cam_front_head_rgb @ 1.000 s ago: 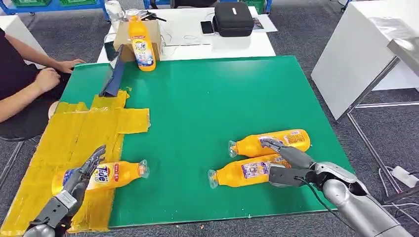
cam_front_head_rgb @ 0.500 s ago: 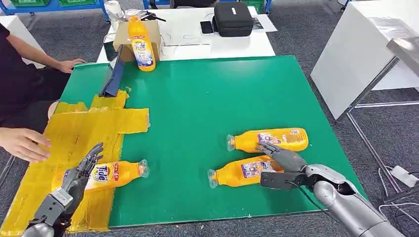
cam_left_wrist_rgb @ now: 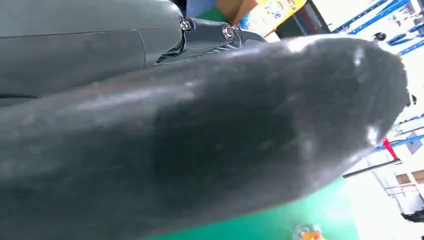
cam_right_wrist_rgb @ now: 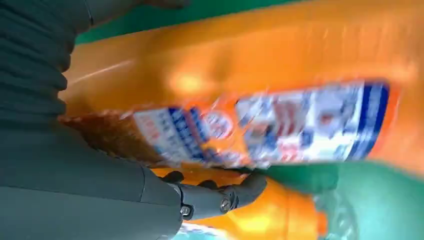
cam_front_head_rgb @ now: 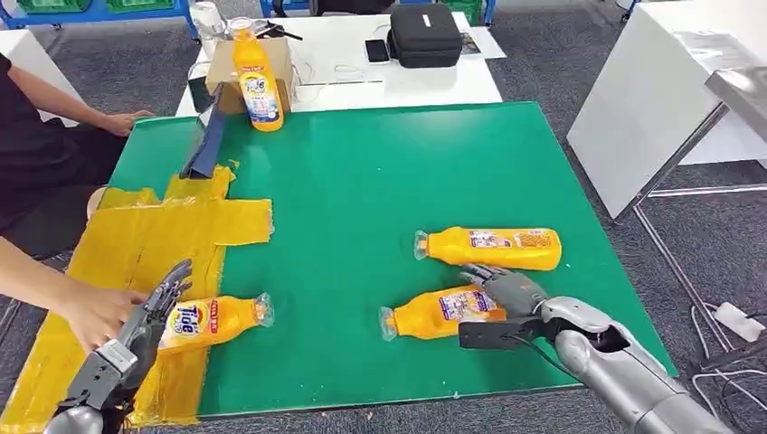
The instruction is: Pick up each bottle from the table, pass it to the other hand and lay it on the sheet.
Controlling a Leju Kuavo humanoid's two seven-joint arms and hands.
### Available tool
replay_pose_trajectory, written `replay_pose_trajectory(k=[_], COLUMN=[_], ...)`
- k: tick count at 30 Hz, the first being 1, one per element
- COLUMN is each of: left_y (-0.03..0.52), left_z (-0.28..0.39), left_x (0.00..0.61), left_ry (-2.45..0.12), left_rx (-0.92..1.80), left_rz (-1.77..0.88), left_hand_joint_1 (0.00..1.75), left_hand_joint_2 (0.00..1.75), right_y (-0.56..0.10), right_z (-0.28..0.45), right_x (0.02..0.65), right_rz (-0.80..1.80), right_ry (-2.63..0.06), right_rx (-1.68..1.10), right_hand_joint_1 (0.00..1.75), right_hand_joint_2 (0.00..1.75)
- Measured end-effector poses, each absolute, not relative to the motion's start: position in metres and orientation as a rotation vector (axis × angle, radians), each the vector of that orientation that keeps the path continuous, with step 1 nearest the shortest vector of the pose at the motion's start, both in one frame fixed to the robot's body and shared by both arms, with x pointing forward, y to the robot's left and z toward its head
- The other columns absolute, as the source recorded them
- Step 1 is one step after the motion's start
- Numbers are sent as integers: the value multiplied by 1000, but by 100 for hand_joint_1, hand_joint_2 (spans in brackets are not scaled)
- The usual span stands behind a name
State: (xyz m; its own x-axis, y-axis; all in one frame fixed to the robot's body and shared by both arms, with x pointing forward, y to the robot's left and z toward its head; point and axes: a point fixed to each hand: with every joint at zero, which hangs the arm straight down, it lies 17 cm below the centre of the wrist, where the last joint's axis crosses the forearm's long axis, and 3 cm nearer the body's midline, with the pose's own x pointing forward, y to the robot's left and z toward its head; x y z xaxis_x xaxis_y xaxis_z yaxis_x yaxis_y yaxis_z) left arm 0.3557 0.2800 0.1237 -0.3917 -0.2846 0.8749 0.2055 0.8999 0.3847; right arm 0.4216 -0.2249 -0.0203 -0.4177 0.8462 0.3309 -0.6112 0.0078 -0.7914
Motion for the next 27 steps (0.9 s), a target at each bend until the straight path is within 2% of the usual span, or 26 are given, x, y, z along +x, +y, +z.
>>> replay_pose_trajectory(k=[2, 3, 4, 11, 16, 21, 27], left_y=[280, 279, 278, 271, 269, 268, 267], left_z=[128, 129, 131, 134, 136, 137, 138], left_x=[362, 365, 367, 380, 384, 381, 361], left_ry=[-1909, -1911, -1917, -1921, -1916, -1914, -1906], left_rx=[61, 62, 60, 36, 0, -61, -160], left_rz=[-516, -513, -509, -486, -453, -405, -341], left_hand_joint_1=[0, 0, 0, 0, 0, 0, 0], left_hand_joint_2=[0, 0, 0, 0, 0, 0, 0], right_y=[-222, -220, -218, -218, -211, -185, -117], right_z=[-33, -39, -44, -60, -61, -41, 15], right_x=[418, 416, 415, 418, 423, 435, 427], right_rz=[1714, 1741, 1762, 1842, 1790, 1588, 1176], right_ry=[-1101, -1082, -1067, -989, -1006, -1165, -1456], right_rx=[-294, -290, -287, -306, -293, -223, 5], right_hand_joint_1=[148, 166, 173, 175, 175, 175, 175], right_hand_joint_2=[175, 175, 175, 175, 175, 175, 175])
